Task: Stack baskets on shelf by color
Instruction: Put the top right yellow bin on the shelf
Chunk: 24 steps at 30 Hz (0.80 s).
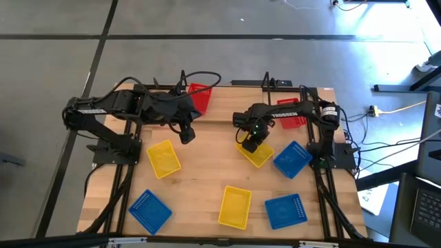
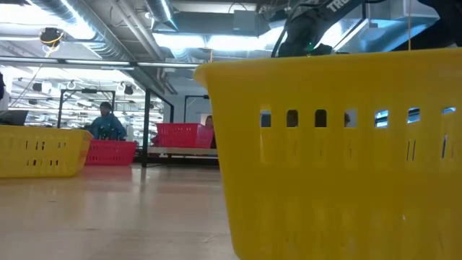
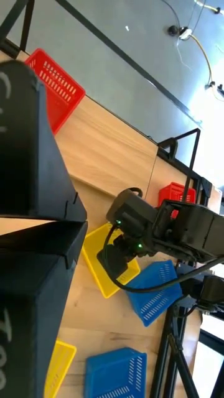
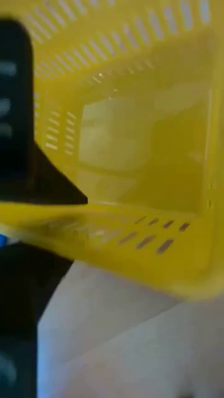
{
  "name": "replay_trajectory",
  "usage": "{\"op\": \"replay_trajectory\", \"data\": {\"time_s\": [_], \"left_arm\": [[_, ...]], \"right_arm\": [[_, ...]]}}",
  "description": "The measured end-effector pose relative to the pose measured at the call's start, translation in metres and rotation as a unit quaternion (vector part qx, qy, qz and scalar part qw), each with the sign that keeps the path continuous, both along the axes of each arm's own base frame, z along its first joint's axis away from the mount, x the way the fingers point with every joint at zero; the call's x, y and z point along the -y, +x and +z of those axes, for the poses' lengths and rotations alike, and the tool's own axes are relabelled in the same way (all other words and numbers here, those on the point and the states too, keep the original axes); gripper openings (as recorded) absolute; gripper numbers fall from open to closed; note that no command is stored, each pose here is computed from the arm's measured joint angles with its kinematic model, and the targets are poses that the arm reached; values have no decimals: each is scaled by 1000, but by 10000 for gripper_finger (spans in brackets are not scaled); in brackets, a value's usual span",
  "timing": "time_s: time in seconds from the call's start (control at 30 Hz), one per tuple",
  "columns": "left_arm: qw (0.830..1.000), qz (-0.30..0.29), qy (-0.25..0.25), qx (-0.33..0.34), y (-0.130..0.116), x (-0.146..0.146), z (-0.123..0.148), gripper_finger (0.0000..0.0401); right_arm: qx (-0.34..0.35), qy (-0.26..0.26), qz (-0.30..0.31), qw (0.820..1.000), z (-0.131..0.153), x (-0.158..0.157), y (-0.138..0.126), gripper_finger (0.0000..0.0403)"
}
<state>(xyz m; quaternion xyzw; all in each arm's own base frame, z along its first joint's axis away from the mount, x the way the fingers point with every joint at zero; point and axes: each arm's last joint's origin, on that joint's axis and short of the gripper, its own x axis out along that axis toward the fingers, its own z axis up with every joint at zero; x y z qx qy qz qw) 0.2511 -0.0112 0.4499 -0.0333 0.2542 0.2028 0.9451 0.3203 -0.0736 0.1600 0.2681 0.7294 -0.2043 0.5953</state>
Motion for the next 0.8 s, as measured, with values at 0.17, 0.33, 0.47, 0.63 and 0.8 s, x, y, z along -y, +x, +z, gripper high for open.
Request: {"op": "replay_trajectory", "data": {"time_s": [0.17,0.33,0.47,0.63,0.8], "left_arm": [[1000,0,0,0,0,0,0,3],[1000,0,1,-2,0,0,0,1],[1000,-3,6,-5,0,0,0,3],[999,-24,30,-16,0,3,0,1],[997,-53,56,-27,-1,9,0,3]], "right_arm": [[36,31,-4,999,17,0,8,10],[48,24,-24,998,54,0,14,4],[63,12,-70,996,83,2,21,3],[111,-30,-173,978,112,16,31,2],[158,-49,-244,956,138,40,33,2]]}}
